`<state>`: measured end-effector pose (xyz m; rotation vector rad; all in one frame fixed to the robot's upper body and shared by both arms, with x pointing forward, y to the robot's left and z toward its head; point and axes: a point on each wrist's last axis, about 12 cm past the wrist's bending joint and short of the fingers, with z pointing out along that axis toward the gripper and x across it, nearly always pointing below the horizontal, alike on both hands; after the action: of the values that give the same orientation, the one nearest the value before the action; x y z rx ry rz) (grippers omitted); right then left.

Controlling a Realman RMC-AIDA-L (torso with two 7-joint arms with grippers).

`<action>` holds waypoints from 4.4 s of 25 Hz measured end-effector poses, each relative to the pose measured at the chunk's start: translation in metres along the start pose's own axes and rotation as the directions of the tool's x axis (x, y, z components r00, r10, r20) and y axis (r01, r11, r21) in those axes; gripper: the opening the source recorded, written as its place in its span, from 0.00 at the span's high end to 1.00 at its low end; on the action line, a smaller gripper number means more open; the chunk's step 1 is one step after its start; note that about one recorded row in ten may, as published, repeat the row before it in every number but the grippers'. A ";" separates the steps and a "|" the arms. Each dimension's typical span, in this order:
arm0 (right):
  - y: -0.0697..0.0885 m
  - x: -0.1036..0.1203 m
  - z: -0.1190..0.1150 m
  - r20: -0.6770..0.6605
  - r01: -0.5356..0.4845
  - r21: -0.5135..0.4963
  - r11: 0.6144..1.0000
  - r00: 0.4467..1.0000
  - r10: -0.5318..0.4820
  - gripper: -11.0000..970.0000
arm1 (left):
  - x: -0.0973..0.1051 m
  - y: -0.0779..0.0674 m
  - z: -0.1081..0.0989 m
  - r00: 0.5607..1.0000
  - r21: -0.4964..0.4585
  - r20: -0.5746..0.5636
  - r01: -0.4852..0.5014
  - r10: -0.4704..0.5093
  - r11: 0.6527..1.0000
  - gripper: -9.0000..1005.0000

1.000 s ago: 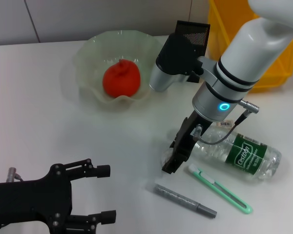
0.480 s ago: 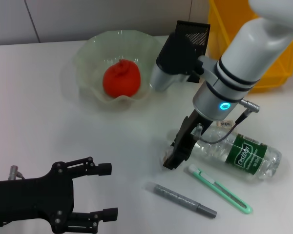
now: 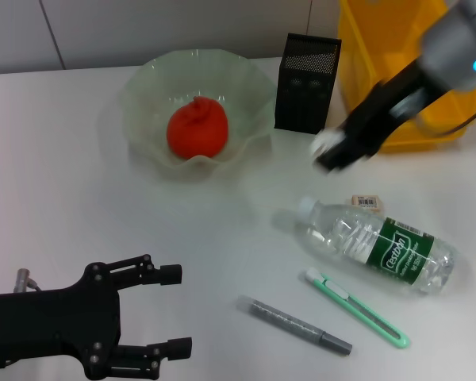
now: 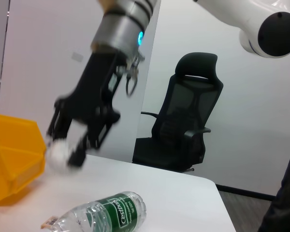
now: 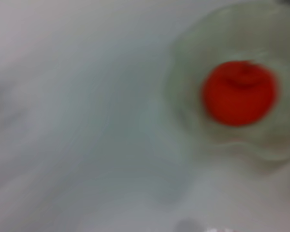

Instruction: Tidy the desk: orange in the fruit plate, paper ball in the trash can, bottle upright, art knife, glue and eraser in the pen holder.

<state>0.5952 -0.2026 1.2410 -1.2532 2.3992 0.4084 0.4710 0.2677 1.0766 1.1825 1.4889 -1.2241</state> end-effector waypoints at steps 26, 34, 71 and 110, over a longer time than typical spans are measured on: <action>-0.116 0.107 -0.007 0.339 -0.271 0.355 0.895 0.929 0.147 0.54 | -0.001 0.001 0.003 1.000 -0.002 0.013 -0.001 0.001 1.000 0.14; -0.129 0.109 0.019 0.386 -0.197 0.411 0.890 0.922 0.026 0.54 | -0.001 0.000 0.004 1.000 -0.001 0.015 0.008 -0.008 1.000 0.14; -0.035 0.056 -0.016 -0.075 -0.151 0.061 0.987 0.985 0.156 0.18 | -0.002 0.001 0.003 1.000 -0.004 0.013 0.007 -0.007 1.000 0.14; 0.000 0.040 0.099 -0.394 -0.028 -0.009 1.000 0.919 0.022 0.18 | 0.000 0.002 0.005 1.000 -0.014 0.012 0.001 -0.001 1.000 0.14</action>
<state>0.5961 -0.1886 1.1351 -1.4252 2.7511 0.1917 0.4730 0.2631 1.0755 1.1628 1.4873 -1.2175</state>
